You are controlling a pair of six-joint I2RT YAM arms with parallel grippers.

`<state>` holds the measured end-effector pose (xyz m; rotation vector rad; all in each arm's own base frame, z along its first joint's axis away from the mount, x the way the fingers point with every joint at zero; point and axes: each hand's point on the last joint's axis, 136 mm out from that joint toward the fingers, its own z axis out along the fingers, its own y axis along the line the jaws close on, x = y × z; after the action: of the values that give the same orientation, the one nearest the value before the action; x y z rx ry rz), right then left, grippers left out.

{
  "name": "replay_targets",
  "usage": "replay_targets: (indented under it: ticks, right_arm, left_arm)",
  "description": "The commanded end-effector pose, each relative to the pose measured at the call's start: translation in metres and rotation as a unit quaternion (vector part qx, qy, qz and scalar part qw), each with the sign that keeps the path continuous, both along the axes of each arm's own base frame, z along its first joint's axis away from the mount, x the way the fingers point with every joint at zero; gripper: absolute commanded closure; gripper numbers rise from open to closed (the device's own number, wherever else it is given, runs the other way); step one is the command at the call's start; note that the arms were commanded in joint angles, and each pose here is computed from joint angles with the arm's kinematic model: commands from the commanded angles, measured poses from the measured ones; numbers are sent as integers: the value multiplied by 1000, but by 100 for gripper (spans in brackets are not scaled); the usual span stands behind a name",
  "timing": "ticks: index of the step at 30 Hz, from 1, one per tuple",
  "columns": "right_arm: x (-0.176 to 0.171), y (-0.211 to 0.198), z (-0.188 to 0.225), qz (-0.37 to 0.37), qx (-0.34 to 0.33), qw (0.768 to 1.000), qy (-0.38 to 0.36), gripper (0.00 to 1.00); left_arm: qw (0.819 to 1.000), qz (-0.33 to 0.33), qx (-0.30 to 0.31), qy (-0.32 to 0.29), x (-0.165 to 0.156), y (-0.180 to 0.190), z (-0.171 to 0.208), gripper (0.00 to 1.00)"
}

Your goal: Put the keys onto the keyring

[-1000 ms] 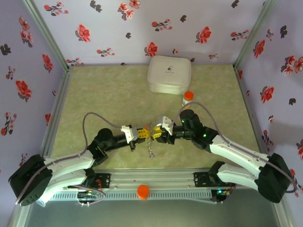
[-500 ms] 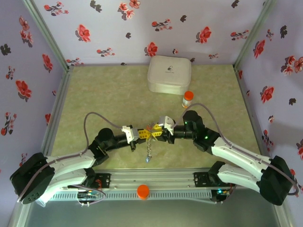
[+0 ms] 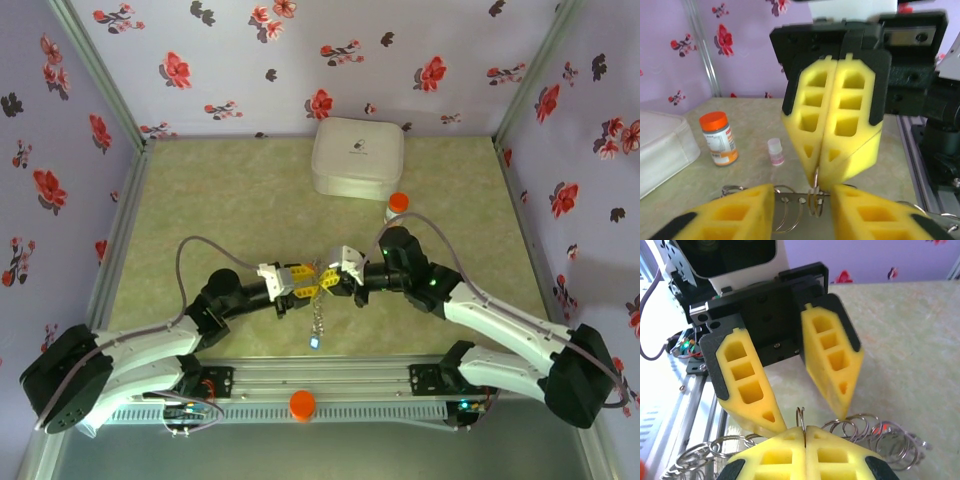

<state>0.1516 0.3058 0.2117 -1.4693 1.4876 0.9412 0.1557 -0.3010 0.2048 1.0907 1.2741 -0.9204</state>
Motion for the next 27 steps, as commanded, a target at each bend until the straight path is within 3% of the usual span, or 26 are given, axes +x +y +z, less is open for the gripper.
replay_targets:
  ticks: [1,4,12,16,18,20,21,23,27]
  right_arm:
    - [-5,-5,8,15,-54,998,-23,100]
    - [-6,-8,6,22,-100,994,-43,100]
    - [-5,-3,-3,38,-189,978,-83,100]
    - [-12,9,3,56,-168,982,-73,100]
    - [-11,12,6,46,-154,985,-56,100]
    - [-5,9,12,24,-107,994,-26,75]
    - [-1,5,17,10,-71,997,-9,71]
    - [3,0,23,-6,-26,1000,3,71]
    - [1,-4,8,-11,-16,1000,21,71]
  left_arm:
    - [998,3,56,-7,4,-2,0,63]
    - [995,-2,100,-8,3,0,-10,69]
    - [994,-12,104,-9,0,-2,-4,85]
    - [995,-18,102,-12,1,-6,-1,100]
    - [995,-18,93,-13,1,-7,3,100]
    - [997,-13,73,-15,1,-5,6,100]
    - [998,-11,59,-16,1,-4,8,100]
    - [999,-10,32,-17,-1,-2,12,100]
    - [1000,-16,-2,-17,-4,-2,18,100]
